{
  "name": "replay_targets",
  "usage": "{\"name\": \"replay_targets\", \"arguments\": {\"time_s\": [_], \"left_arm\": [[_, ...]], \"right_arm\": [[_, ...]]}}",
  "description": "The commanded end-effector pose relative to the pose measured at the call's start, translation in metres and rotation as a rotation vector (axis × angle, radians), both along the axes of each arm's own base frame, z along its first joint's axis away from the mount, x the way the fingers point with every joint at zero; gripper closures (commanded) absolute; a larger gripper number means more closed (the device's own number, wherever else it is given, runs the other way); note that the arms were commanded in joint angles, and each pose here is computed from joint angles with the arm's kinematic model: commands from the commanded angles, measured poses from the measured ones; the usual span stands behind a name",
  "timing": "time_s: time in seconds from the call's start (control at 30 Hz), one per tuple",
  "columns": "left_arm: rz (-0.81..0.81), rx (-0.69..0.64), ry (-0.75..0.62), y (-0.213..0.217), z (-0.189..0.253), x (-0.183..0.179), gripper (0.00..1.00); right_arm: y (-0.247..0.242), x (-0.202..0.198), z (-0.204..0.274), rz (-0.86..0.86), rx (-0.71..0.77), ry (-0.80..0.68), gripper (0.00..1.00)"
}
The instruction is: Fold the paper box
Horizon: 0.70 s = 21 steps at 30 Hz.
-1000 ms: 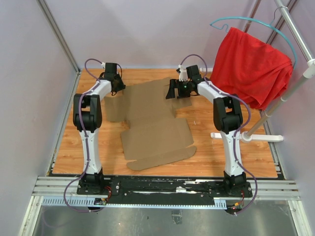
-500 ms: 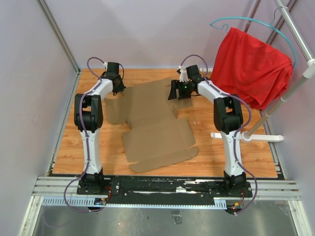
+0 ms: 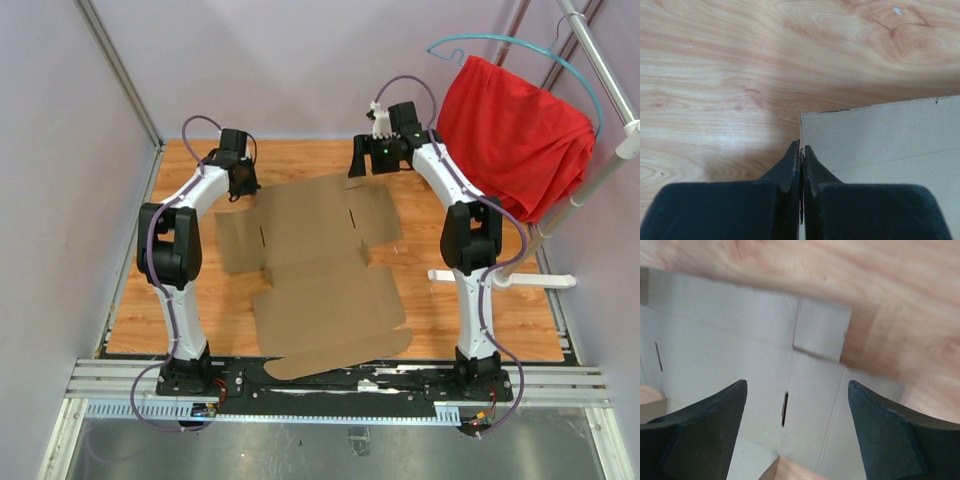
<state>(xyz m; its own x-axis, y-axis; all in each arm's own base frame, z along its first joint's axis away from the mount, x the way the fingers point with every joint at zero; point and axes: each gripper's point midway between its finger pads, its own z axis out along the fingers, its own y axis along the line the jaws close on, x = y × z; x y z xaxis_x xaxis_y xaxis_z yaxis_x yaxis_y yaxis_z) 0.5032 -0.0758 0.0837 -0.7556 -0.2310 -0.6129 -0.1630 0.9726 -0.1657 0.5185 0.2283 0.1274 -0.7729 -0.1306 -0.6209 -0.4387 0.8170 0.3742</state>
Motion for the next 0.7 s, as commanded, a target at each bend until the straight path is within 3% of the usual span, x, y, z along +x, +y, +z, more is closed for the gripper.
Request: {"name": "replay_targets", "arguments": {"time_s": [0.0,0.43,0.67], "left_arm": [[-0.088,-0.009,-0.004,-0.017,0.013,-0.009,1.00],[-0.102,-0.040,0.014,-0.032,0.001,-0.006,1.00],[-0.089,-0.041,0.038,-0.033,-0.013,-0.005,1.00]], "right_arm": [[-0.002,0.013,0.004,0.036,-0.002,-0.016,0.17],[-0.022,0.022,-0.058,-0.109,-0.102,0.082,0.21],[-0.004,0.015,-0.065,-0.063,-0.045,0.092,0.23]]}}
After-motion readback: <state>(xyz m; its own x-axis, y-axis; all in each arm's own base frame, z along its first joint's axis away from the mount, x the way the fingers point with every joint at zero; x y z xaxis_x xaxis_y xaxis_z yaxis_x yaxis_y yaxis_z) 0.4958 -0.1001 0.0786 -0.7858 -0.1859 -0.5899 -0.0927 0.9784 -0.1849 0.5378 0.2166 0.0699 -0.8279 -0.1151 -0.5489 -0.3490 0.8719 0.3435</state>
